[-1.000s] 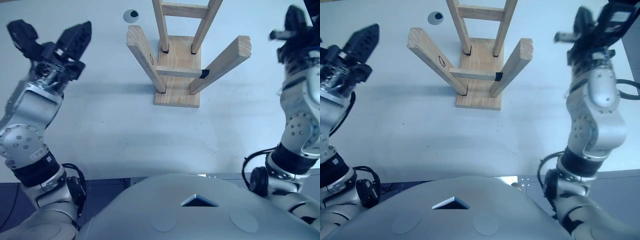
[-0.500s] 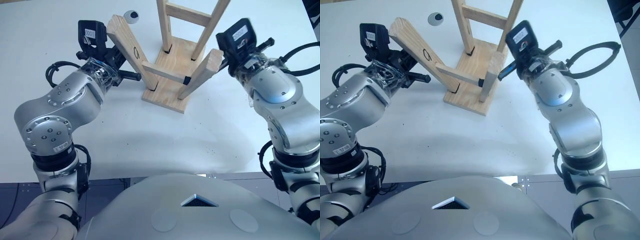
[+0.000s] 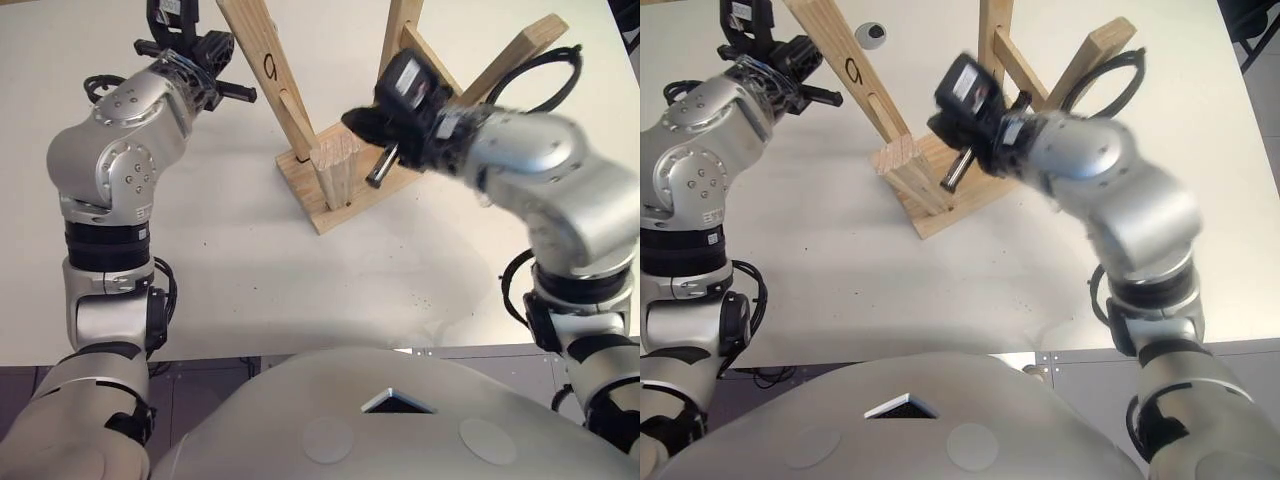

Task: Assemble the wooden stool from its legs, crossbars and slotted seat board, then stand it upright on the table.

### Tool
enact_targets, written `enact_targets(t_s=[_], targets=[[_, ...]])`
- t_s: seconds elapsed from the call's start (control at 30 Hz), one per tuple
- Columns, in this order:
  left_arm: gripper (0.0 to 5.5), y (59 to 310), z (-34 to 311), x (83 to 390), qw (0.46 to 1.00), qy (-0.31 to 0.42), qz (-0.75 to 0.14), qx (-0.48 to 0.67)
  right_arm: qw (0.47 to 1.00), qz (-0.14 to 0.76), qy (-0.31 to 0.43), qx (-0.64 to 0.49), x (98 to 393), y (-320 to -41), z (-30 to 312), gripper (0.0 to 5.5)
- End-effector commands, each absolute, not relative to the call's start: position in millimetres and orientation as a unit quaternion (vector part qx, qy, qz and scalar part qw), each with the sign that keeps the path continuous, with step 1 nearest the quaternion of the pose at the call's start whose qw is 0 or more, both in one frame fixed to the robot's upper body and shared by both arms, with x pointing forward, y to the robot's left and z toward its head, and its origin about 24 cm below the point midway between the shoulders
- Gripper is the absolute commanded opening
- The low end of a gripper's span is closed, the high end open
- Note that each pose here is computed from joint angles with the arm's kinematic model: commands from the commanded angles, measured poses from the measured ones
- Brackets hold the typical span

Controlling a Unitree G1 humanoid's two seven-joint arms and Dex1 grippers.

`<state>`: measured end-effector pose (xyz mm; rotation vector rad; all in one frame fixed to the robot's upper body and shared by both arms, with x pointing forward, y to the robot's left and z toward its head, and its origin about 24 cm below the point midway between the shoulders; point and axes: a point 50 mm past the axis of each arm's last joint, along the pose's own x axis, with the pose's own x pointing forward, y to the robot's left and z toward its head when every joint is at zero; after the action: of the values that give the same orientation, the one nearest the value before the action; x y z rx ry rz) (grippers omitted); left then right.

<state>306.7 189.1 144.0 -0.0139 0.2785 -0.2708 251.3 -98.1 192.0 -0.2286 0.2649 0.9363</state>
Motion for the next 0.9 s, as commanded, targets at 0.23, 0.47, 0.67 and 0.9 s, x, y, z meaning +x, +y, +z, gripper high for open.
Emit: enact_targets(t_s=[0.23, 0.47, 0.67, 0.9], targets=[[0.06, 222.8, 124.1, 235.3, 0.931, 0.228, -0.283, 0.029, 0.97, 0.226, -0.063, -0.062, 298.7, -256.5, 313.4, 0.0], [0.06, 199.5, 109.4, 199.9, 0.878, 0.276, -0.389, 0.03, 0.894, 0.299, 0.12, -0.311, 308.4, -279.5, 140.5, 0.0], [0.06, 173.9, 60.4, 196.6, 0.847, 0.358, -0.387, 0.068, 0.854, 0.427, 0.08, -0.286, 295.8, -216.6, 98.1, 0.0], [0.06, 173.7, 42.7, 208.5, 0.856, 0.374, -0.351, 0.069, 0.807, 0.506, 0.068, -0.298, 278.7, -186.9, 97.1, 0.0]])
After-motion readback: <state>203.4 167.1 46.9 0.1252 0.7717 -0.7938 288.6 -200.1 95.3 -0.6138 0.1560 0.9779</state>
